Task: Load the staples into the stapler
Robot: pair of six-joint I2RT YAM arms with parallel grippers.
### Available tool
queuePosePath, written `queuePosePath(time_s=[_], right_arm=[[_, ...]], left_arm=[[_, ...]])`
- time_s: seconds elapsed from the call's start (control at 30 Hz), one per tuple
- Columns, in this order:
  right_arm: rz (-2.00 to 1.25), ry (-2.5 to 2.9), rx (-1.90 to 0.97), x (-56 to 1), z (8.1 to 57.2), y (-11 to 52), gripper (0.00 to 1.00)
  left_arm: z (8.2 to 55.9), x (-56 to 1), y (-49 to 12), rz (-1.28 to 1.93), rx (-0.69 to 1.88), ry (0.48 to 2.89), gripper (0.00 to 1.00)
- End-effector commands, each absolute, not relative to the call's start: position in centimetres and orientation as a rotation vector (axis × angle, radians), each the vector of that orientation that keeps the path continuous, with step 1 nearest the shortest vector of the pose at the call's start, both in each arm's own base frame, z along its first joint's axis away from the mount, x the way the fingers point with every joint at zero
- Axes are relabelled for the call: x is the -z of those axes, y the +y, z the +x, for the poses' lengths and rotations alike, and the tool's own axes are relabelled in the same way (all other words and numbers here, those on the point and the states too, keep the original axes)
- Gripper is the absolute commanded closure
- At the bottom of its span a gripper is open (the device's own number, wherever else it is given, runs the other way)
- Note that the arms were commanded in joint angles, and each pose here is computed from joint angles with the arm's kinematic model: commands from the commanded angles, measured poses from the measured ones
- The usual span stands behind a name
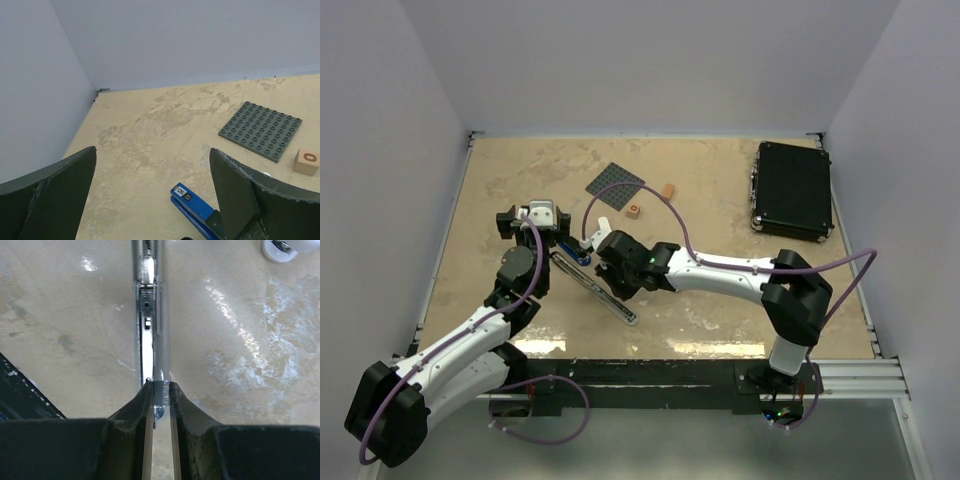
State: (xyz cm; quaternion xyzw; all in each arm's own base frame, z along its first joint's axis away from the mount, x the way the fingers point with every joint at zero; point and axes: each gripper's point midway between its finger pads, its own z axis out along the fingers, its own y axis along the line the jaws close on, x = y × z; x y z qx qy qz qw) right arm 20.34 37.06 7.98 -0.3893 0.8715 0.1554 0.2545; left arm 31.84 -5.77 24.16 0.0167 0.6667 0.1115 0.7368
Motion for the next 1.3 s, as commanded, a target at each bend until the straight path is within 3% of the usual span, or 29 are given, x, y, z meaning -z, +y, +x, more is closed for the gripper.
queuePosePath(time_s=[0.0,1.27], right_arm=[[-1.056,2.282,-0.496,-9.6,19.8,39.3,0.88],[-1.088,2.320,-0.399,-6.0,19.2,39.0,0.89]], left_arm=[[31.8,-26.2,-5.4,-0.032,-0.214,1.405,0.00],[31.9,-26.1,-6.3,0.005,-0.174,1.406,0.00]])
